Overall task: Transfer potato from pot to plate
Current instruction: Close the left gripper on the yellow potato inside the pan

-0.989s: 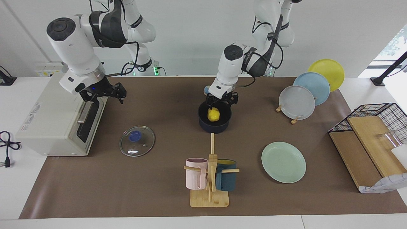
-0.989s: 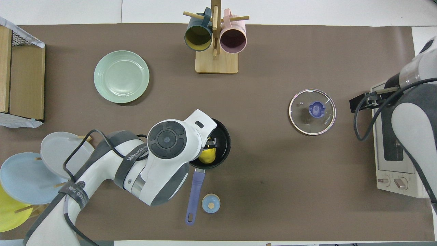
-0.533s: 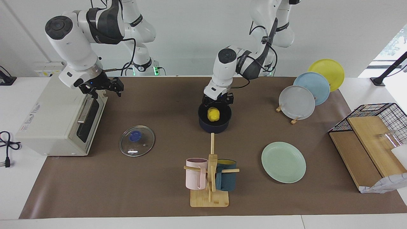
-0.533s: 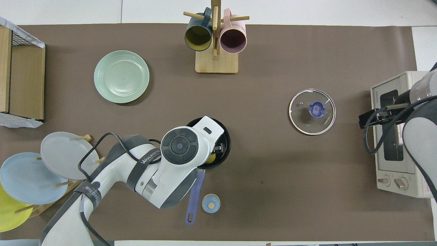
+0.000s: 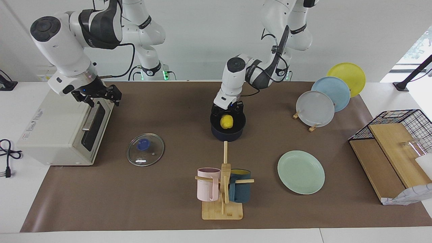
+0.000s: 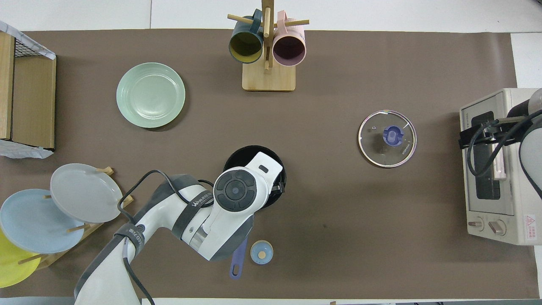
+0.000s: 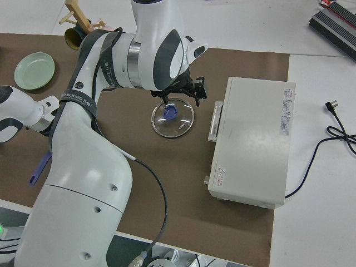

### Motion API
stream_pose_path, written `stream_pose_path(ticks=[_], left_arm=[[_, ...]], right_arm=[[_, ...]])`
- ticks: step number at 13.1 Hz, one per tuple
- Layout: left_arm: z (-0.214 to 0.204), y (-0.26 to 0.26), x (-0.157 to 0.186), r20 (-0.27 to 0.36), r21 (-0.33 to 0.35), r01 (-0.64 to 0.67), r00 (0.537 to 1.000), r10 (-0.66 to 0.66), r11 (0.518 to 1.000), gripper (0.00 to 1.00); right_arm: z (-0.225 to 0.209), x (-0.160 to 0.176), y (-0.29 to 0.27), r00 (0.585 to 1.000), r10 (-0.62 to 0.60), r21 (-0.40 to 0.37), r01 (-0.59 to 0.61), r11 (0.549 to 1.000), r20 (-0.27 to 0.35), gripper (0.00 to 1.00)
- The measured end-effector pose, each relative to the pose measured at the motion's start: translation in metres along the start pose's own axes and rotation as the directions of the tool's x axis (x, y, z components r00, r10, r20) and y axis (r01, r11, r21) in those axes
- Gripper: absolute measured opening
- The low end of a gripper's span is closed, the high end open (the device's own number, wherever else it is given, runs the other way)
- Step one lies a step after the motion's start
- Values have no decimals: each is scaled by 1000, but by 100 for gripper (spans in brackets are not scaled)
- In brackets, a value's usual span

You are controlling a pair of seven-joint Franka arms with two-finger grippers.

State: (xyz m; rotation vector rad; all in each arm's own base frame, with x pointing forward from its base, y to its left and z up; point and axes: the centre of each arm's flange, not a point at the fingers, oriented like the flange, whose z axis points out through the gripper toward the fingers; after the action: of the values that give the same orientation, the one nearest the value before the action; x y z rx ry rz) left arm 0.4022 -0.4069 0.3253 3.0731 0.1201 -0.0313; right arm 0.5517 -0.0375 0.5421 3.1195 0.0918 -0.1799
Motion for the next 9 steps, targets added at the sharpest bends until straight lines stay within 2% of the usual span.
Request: stream_pose_path(ticks=[9], left_arm=[[0, -1, 1, -1, 0, 4, 1000, -4, 1000, 100]], right_arm=[[-16, -3, 2, 999, -4, -4, 4, 1000, -36, 100]])
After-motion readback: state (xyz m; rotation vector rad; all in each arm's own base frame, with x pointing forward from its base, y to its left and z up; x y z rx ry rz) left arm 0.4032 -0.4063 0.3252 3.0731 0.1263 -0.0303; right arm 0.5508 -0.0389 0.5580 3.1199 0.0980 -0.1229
